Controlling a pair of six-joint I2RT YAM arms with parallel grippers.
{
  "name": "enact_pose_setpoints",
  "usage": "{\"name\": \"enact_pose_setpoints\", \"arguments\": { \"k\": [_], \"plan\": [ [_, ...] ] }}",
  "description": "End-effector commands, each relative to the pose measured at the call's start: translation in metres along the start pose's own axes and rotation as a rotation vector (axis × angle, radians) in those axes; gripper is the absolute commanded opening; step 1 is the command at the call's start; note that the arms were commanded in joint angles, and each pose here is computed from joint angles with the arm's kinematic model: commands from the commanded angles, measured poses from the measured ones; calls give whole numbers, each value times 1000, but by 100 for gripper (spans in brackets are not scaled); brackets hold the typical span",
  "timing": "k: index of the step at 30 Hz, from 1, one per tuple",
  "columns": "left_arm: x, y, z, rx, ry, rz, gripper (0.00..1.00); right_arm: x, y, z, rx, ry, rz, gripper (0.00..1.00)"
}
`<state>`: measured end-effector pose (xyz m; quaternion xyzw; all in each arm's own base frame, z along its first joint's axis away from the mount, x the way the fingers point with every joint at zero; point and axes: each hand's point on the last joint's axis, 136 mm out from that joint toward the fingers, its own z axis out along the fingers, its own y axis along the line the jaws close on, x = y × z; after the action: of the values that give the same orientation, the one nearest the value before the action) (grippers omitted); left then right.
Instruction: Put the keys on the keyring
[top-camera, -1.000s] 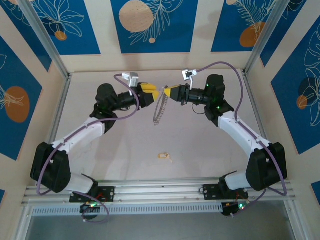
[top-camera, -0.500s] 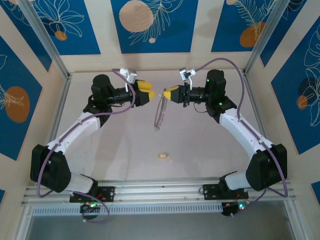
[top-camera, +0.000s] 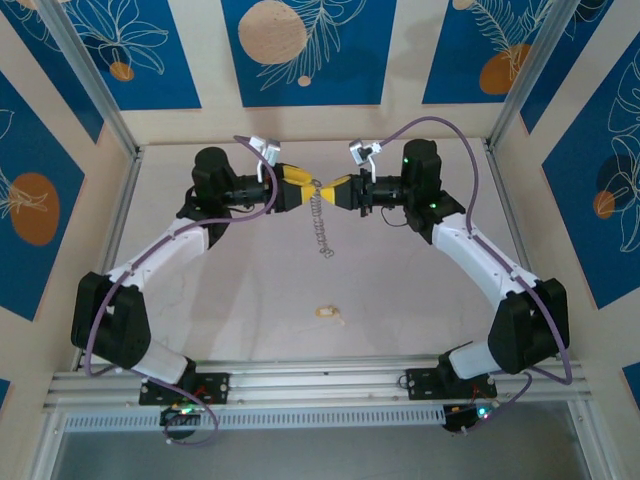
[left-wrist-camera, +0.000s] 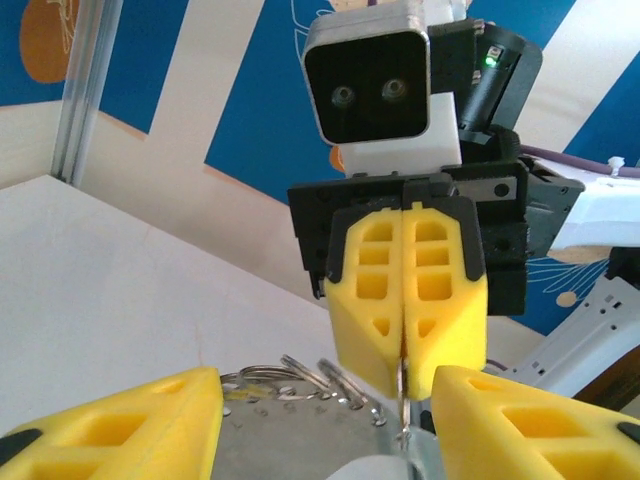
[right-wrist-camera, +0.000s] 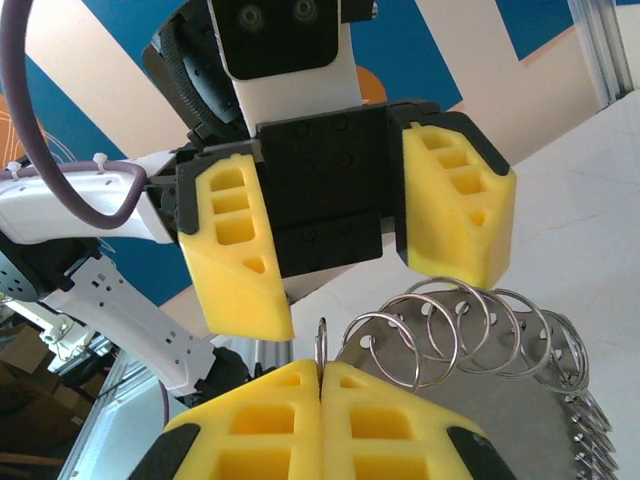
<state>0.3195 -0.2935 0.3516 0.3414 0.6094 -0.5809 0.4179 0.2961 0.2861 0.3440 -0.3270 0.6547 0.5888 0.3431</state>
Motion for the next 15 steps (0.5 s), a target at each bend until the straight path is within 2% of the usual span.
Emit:
{"name": "enact_pose_setpoints", "arguments": {
  "k": [1,6,15],
  "plan": [
    [-4,-6,0,51,-7,26,54,-10,7,3,-25,-5,-40,0],
    [-1,-7,0,61,-3,17,46,-10,3,5,-16,-8,-36,0],
    [7,-3,-1,50,12,6,46,-11,-1,3,-5,-14,-32,0]
  ]
}}
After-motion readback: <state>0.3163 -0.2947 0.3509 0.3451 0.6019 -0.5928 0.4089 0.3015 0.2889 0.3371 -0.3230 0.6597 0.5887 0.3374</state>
